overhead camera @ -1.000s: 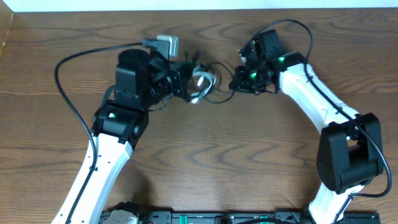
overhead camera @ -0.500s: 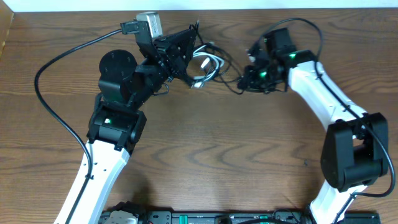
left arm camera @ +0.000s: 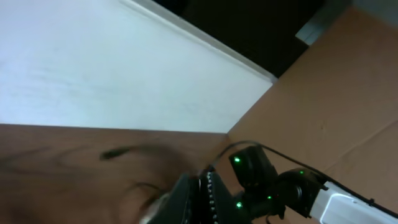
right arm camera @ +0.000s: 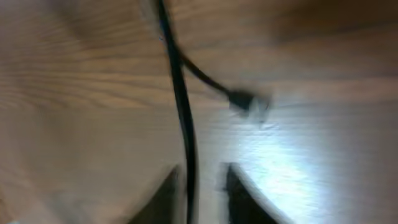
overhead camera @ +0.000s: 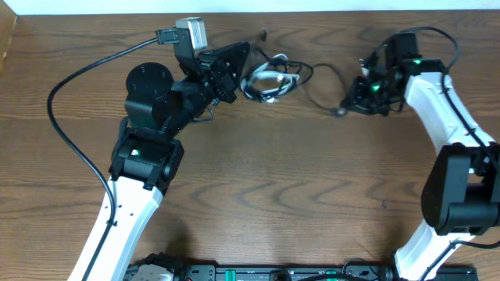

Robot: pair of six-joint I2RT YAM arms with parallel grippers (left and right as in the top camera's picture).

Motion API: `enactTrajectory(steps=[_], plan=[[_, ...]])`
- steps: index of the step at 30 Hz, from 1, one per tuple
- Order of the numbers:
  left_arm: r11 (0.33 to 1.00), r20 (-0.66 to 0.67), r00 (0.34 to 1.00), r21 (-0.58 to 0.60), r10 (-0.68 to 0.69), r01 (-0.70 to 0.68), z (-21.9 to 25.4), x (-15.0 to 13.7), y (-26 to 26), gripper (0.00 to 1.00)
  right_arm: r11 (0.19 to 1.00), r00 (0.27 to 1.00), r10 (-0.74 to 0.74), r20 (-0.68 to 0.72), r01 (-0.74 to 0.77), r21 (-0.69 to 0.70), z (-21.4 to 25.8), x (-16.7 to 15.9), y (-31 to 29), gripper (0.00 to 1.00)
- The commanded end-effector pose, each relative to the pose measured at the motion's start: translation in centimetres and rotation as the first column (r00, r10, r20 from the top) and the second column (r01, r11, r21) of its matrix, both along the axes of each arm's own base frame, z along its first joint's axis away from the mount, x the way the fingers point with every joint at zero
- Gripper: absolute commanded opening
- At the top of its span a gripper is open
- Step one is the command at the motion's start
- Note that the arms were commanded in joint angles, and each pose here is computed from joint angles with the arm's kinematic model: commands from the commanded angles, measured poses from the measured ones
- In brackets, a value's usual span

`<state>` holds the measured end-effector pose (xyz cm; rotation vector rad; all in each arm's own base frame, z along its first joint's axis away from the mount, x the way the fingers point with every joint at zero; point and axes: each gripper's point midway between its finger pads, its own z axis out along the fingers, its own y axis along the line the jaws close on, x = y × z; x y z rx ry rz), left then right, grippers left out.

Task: Untangle cables
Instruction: 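Release the coil onto the table and open both grippers, then lower the left gripper onto the coil and grasp it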

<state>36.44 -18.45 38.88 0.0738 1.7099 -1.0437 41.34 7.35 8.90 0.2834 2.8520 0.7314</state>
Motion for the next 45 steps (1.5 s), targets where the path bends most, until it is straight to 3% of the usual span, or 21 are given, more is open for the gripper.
enactTrajectory(steps=[1,4,8,11,17,25,33,39,45], plan=[[1.0,0.013,1.0,-0.002,-0.017,0.017,1.5,-0.9,0.1,0.08,0.971,0.968,0.188,0.168,-0.209,0.118,2.7,0.1,1.3,0.42],[0.999,-0.083,0.996,0.035,-0.033,0.036,-1.2,-0.9,-0.2,0.07,0.883,0.894,0.307,0.327,-0.396,0.253,5.4,-0.5,4.6,0.54],[0.993,-0.146,0.984,0.056,-0.099,0.108,-3.2,-1.3,-1.1,0.07,0.838,0.854,0.333,0.399,-0.462,0.29,6.7,-0.3,7.0,0.59],[0.988,-0.178,0.977,0.079,-0.118,0.134,-4.4,-1.5,-1.4,0.07,0.865,0.88,0.307,0.362,-0.417,0.28,6.3,0.2,7.4,0.59],[0.975,-0.342,0.933,0.147,-0.109,0.168,-9.7,-1.4,-1.4,0.08,0.974,0.971,0.146,0.188,-0.174,0.143,3.3,1.4,3.6,0.6],[0.961,-0.524,0.845,0.163,-0.107,0.223,-16.2,-0.7,-2.3,0.07,0.975,0.965,0.186,0.184,-0.205,0.091,3.4,0.4,2.5,0.6],[0.85,-0.549,0.801,0.281,-0.238,0.446,-21.4,-3.3,-7.3,0.08,0.988,0.972,0.151,0.178,-0.143,-0.057,5.2,-0.6,-0.2,0.64],[0.803,-0.567,0.82,0.452,-0.079,0.39,-27.3,-1.8,-8.4,0.12,0.988,0.984,0.133,0.115,-0.123,-0.092,4.7,-2.0,-1.4,0.67],[0.769,-0.574,0.811,0.466,-0.112,0.436,-31.3,-1.8,-11.5,0.21,0.988,0.987,0.133,0.091,-0.125,-0.092,4.5,-2.5,-1.4,0.71]])
